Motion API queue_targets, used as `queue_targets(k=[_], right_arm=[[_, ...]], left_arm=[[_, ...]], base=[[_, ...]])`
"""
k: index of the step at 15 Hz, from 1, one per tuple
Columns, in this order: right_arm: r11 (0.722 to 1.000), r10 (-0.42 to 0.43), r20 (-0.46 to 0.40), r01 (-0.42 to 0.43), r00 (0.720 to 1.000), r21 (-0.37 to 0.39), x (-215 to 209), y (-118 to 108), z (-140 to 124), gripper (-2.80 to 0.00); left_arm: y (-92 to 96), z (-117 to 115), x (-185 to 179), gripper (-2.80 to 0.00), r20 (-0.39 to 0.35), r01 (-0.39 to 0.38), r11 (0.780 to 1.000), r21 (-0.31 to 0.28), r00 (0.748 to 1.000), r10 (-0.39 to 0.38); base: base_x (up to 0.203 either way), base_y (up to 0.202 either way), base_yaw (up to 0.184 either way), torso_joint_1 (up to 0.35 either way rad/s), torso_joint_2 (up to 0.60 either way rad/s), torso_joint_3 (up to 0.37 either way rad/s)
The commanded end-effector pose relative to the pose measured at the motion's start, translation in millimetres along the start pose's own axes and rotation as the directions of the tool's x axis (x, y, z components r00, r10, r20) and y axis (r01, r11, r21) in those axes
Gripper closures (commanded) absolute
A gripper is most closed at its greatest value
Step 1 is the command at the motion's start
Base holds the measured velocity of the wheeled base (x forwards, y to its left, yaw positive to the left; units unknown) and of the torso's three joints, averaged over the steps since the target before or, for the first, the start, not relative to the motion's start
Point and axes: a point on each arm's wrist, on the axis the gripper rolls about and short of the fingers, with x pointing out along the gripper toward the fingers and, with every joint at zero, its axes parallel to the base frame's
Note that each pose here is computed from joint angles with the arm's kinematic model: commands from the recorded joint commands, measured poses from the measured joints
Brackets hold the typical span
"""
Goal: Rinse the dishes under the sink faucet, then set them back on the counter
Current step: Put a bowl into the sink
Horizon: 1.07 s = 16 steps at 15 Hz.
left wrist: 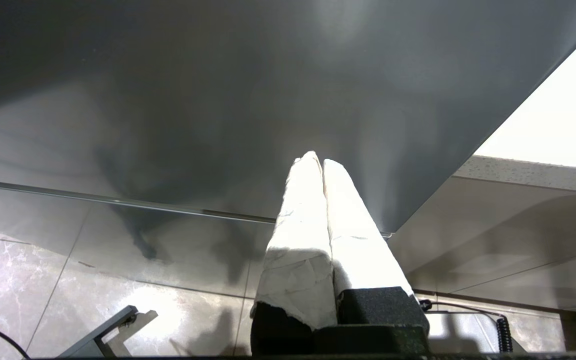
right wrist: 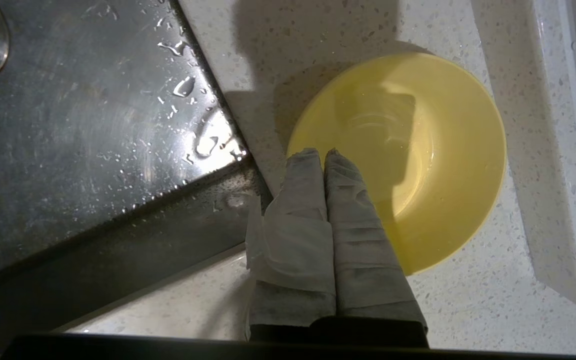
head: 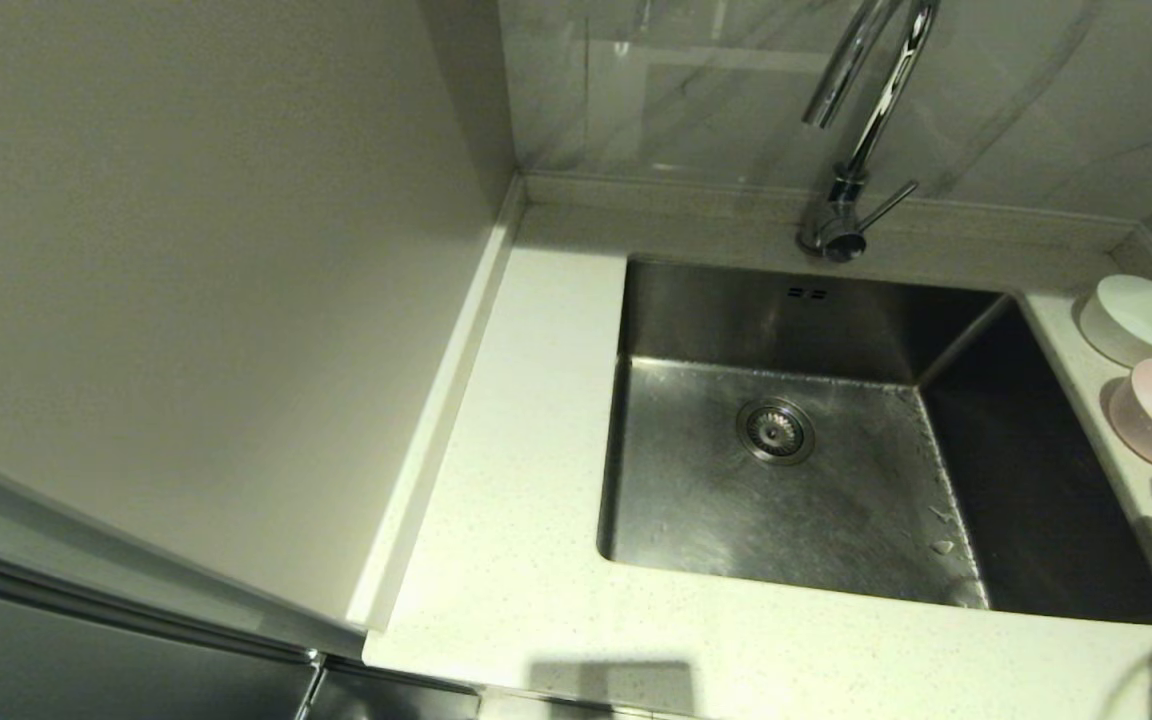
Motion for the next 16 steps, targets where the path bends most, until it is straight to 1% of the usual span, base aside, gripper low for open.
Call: queue_targets(k=[1, 9, 16], right_arm=[[1.000, 0.000, -0.014, 0.000, 1.000, 0.000, 3.2, -0.7, -3.3, 0.00], [1.000, -0.015, -0.013, 0.016, 1.000, 0.012, 4.6, -5.3, -1.4, 0.00], [1.000, -0.013, -0.004, 0.013, 1.000, 0.006, 1.8, -5.5, -2.5, 0.00]], left_arm=[[0.0, 0.0, -0.1, 0.00, 0.002, 0.000, 1.000, -0.001, 1.000, 0.000], [0.0, 0.0, -0.1, 0.00, 0.002, 0.000, 1.000, -0.001, 1.000, 0.000], [0.0, 0.0, -0.1, 0.00, 0.002, 0.000, 1.000, -0.001, 1.000, 0.000]], base=[[0.000, 0.000, 0.000, 0.000, 0.00, 0.000], [0.000, 0.000, 0.000, 0.000, 0.00, 0.000], [0.000, 0.000, 0.000, 0.000, 0.00, 0.000]])
